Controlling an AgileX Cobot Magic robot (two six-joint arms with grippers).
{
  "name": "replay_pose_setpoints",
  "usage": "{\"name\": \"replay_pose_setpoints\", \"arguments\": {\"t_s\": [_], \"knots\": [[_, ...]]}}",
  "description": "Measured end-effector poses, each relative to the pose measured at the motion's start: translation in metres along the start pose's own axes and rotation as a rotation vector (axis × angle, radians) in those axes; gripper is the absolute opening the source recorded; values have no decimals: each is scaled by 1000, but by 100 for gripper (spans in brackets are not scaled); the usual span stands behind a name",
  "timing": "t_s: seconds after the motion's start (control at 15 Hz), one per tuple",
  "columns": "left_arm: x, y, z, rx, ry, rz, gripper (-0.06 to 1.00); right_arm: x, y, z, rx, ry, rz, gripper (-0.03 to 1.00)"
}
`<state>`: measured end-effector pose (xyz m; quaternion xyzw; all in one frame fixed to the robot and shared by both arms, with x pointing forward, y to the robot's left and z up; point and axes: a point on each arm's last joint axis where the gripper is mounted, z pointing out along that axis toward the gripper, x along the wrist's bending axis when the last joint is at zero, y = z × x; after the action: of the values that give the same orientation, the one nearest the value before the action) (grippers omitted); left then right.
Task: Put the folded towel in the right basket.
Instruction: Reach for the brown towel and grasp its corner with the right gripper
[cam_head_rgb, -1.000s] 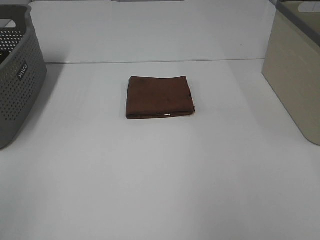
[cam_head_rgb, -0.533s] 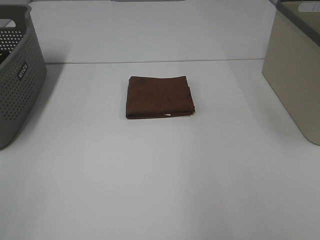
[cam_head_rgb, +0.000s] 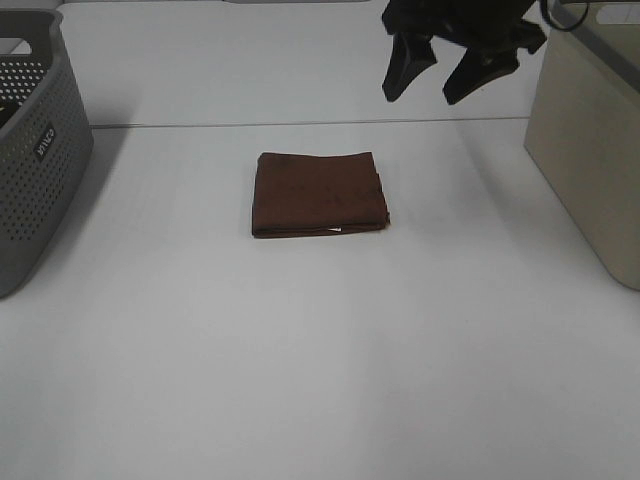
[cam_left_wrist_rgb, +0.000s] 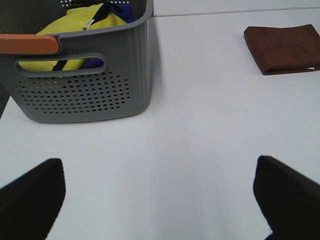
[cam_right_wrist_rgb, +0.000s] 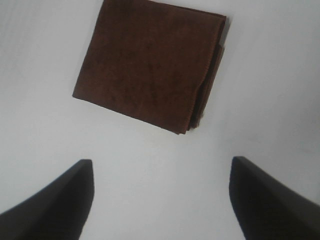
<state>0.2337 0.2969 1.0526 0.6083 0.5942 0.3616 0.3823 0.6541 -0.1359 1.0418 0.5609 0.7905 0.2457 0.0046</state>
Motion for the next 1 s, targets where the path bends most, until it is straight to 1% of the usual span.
{"name": "replay_pose_setpoints", "arguments": {"t_s": [0.13, 0.27, 0.47, 0.6, 0.73, 0.8, 1.0], "knots": [[0, 0, 0, 0, 0, 0, 97, -9, 7, 37, 90, 11, 44, 71], [0, 0, 0, 0, 0, 0, 97, -20, 15, 65, 124, 43, 83, 71], [0, 0, 0, 0, 0, 0, 97, -48, 24, 109, 158, 125, 171, 71], [0, 0, 0, 0, 2, -1, 97, -72, 29, 124, 139, 181, 236, 71], [0, 0, 0, 0, 4, -2, 97, -90, 25, 139, 150, 211, 262, 71], [0, 0, 0, 0, 4, -2, 97, -94, 21, 148, 165, 214, 255, 71], [0, 0, 0, 0, 4, -2, 97, -89, 13, 170, 196, 250, 246, 71]]}}
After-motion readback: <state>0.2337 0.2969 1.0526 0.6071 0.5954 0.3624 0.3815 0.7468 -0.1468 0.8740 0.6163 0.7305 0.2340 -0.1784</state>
